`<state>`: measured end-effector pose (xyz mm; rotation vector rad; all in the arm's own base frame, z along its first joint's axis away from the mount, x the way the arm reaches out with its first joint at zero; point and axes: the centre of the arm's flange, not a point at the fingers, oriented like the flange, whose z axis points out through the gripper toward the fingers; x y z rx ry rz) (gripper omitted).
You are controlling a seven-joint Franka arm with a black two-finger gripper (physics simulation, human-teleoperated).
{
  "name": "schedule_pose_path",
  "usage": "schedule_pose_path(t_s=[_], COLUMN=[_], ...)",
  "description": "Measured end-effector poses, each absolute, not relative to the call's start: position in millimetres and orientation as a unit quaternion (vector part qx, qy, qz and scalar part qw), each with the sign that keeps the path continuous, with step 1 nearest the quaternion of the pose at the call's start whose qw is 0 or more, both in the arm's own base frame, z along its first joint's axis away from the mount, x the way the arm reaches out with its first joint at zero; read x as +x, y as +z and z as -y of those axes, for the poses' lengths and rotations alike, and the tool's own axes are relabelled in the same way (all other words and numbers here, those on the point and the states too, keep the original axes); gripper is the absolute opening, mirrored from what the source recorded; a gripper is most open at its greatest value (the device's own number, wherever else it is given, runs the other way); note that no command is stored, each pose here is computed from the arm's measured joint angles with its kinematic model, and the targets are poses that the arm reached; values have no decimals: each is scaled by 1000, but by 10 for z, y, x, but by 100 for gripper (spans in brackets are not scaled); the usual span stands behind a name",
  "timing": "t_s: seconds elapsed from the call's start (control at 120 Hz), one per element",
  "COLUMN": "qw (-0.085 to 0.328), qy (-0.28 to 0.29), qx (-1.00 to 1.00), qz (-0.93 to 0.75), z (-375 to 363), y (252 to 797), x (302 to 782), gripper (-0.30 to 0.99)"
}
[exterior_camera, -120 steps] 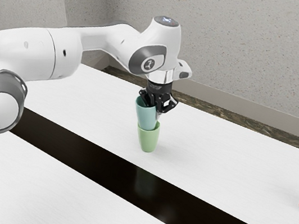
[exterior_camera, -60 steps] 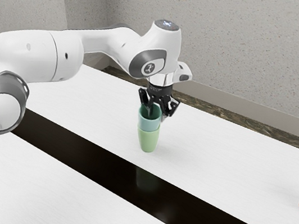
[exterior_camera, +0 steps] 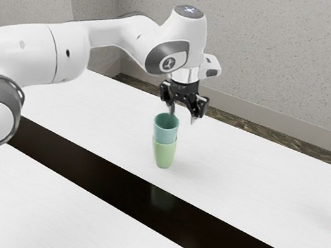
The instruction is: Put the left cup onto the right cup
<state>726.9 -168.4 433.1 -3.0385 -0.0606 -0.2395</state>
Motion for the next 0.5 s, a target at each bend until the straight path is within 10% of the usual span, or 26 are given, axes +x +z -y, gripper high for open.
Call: schedule_pose_path(t_s=[0.5], qw=[49], qy=[-40], qx=[-986], qz=[152], z=[56], y=[6105], x=[5784], gripper=[66])
